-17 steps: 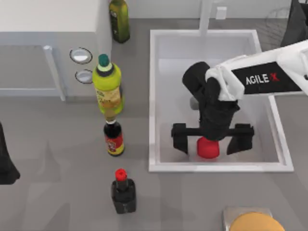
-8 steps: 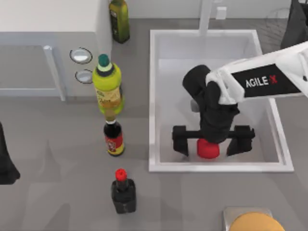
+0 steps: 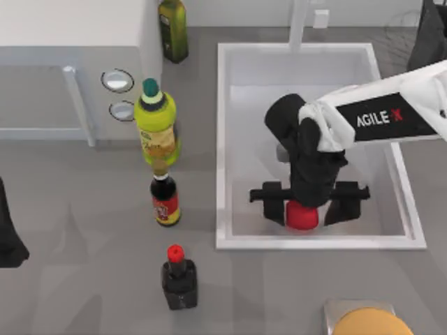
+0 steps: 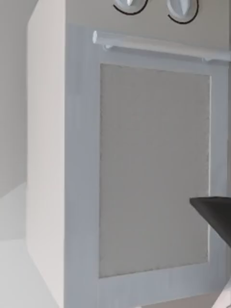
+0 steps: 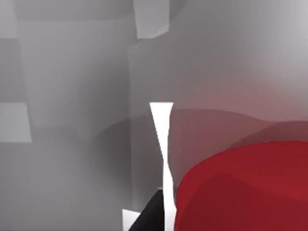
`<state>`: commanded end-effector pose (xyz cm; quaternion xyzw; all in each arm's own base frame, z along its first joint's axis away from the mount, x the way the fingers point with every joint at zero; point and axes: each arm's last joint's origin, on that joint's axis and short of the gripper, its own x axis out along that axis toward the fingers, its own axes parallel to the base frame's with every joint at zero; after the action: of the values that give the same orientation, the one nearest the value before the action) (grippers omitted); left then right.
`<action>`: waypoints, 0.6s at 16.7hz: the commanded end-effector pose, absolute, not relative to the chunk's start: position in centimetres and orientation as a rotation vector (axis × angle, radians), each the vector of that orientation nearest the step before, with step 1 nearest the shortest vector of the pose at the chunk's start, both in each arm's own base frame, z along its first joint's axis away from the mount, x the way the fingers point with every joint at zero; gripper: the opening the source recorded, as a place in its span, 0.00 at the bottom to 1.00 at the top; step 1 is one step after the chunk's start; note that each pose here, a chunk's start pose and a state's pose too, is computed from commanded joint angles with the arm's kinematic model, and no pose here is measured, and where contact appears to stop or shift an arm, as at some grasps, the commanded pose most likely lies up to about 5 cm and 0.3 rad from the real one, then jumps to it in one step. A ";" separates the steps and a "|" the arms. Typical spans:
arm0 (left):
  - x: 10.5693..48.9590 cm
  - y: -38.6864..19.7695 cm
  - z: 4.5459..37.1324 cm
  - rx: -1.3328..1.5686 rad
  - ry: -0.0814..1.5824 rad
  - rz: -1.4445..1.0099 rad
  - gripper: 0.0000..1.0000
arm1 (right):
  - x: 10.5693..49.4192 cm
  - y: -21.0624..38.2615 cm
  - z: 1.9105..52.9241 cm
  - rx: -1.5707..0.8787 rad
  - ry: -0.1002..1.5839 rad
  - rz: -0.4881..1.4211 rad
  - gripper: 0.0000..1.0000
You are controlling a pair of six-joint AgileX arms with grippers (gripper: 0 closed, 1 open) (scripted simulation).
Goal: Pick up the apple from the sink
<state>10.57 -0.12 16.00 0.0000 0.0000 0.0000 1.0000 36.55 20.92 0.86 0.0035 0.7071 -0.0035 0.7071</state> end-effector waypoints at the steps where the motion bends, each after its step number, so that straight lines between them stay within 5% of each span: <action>1: 10.6 -0.1 16.0 0.000 0.000 0.000 1.00 | 36.6 20.9 0.9 0.008 1.571 -0.008 0.17; 4: 10.6 -0.1 16.0 0.000 0.000 0.000 1.00 | 36.6 20.9 0.9 0.008 1.571 -0.008 0.00; 10: 10.6 -0.1 16.0 0.000 0.000 0.000 1.00 | 36.6 20.9 0.9 0.008 1.571 -0.008 0.00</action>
<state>10.57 -0.12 16.00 0.0000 0.0000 0.0000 1.0000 36.55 20.92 0.86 0.0035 0.7071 -0.0035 0.7071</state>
